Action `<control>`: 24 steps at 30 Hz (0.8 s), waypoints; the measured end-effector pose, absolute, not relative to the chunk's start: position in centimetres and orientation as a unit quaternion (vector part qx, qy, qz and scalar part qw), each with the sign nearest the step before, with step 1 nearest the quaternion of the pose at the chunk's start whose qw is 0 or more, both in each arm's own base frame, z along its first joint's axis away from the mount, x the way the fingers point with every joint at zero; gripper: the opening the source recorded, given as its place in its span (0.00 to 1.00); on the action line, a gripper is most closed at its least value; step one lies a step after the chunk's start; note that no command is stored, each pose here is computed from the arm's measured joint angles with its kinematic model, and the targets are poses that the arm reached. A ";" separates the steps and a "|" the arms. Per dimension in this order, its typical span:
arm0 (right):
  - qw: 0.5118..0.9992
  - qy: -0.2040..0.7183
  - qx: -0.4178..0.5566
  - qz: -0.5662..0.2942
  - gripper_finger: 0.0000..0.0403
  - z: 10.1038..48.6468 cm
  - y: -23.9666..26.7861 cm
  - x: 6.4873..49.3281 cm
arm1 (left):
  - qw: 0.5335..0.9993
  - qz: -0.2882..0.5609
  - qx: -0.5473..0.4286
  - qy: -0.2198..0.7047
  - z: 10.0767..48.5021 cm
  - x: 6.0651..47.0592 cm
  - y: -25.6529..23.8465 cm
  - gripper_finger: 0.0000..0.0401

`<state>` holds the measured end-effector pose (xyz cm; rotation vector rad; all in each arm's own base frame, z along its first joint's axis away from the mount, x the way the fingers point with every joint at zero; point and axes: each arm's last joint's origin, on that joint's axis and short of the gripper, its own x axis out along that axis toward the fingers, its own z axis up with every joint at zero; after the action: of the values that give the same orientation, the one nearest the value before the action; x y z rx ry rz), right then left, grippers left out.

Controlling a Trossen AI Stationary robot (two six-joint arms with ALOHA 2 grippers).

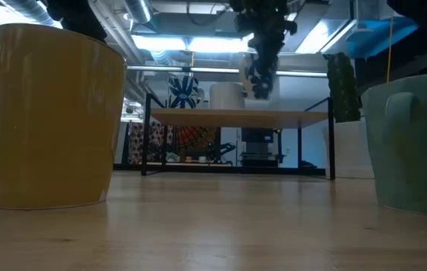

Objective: Place coffee mugs
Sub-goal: Put the blue patterned mug on the shelf

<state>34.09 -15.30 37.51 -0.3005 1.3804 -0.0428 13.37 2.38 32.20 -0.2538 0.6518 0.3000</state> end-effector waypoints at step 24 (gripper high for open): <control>0.751 0.657 -0.069 0.005 0.01 34.7 -23.1 29.8 | 0.923 0.206 -0.098 0.311 32.2 13.3 2.7 0.38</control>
<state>29.81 -23.10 34.65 -0.1508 1.4345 0.0120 13.28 2.74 32.24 -0.2019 0.6385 0.4234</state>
